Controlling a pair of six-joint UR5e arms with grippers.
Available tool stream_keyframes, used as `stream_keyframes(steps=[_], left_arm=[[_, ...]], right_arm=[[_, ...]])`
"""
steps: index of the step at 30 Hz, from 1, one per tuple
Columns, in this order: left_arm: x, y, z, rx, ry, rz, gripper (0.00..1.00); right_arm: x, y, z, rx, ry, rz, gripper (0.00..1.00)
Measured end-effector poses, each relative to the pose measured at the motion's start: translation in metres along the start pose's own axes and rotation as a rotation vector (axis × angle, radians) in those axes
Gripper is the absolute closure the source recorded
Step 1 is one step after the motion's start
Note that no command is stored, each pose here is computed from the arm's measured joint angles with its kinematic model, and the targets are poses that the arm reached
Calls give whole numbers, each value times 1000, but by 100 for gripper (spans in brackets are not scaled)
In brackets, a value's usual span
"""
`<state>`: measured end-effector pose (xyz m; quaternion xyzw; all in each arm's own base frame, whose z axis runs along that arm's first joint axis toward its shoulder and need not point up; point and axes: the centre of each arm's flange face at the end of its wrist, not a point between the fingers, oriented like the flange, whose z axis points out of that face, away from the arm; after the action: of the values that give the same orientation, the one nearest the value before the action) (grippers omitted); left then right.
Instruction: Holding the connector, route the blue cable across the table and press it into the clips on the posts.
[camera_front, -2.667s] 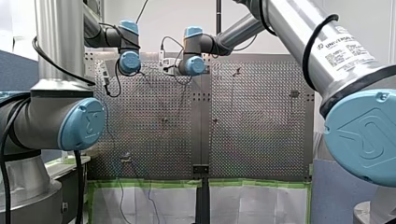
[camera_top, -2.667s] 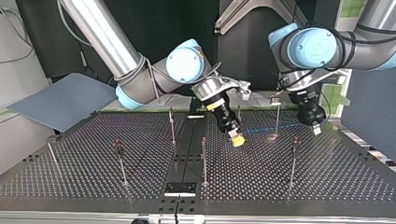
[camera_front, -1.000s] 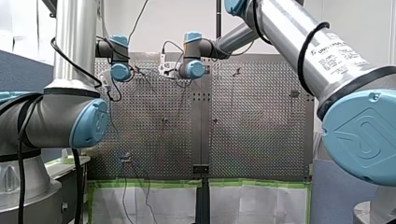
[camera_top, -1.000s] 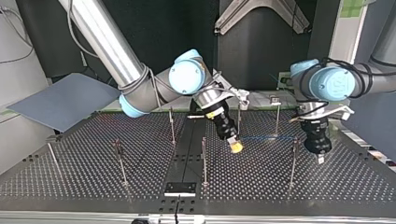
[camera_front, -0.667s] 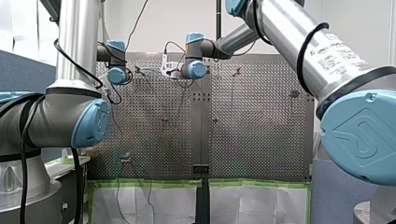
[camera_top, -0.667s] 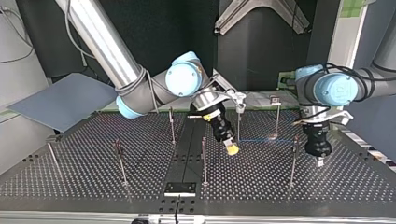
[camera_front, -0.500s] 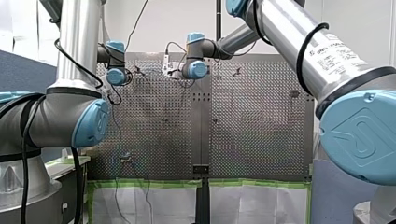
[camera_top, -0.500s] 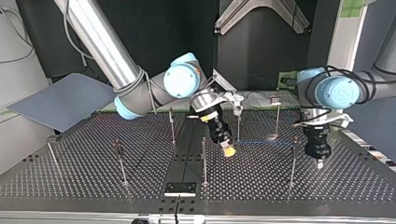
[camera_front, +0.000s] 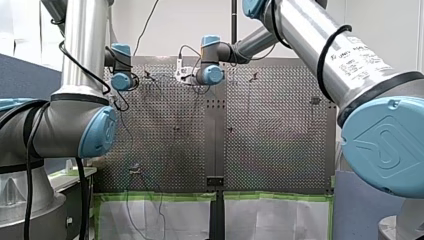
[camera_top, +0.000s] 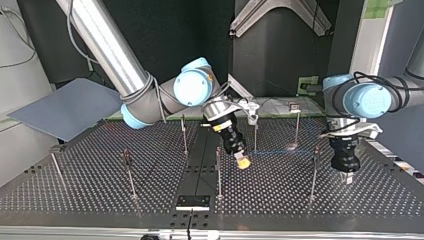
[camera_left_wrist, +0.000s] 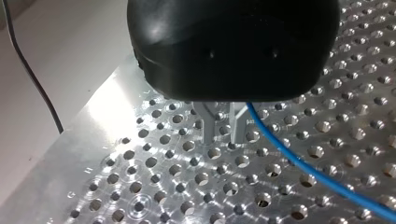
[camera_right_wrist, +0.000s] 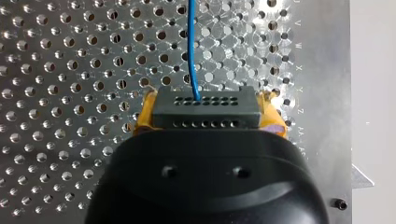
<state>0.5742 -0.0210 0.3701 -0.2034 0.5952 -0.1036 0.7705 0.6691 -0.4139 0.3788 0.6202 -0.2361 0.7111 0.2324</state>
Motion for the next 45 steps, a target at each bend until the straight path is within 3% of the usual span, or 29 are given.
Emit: stream_keyframes(steps=[1, 3, 14, 18, 21, 26, 33, 45], left_arm=[[0, 0, 0, -1, 4, -1, 31], [2, 0, -2, -5, 13, -1, 0], [2, 3, -15, -93, 57, 65, 0], [-2, 3, -34, -141, 79, 93, 0], [-3, 2, -50, -154, 106, 92, 0], [-3, -2, -73, -142, 160, 83, 0], [-6, -15, -103, -95, 233, 85, 0], [-36, -51, -136, -23, 267, 103, 0]], right_arm=[[0, 0, 0, 0, -1, 0, 100], [0, 0, 0, 1, -2, 0, 100], [2, -2, 0, -5, -6, -8, 100], [6, -4, 0, -9, -3, -9, 100], [7, -5, 0, -11, -2, -9, 100], [7, -4, 0, -19, -2, -8, 100], [7, -4, 0, -28, -2, -6, 100], [7, -2, 0, -45, -4, -5, 100]])
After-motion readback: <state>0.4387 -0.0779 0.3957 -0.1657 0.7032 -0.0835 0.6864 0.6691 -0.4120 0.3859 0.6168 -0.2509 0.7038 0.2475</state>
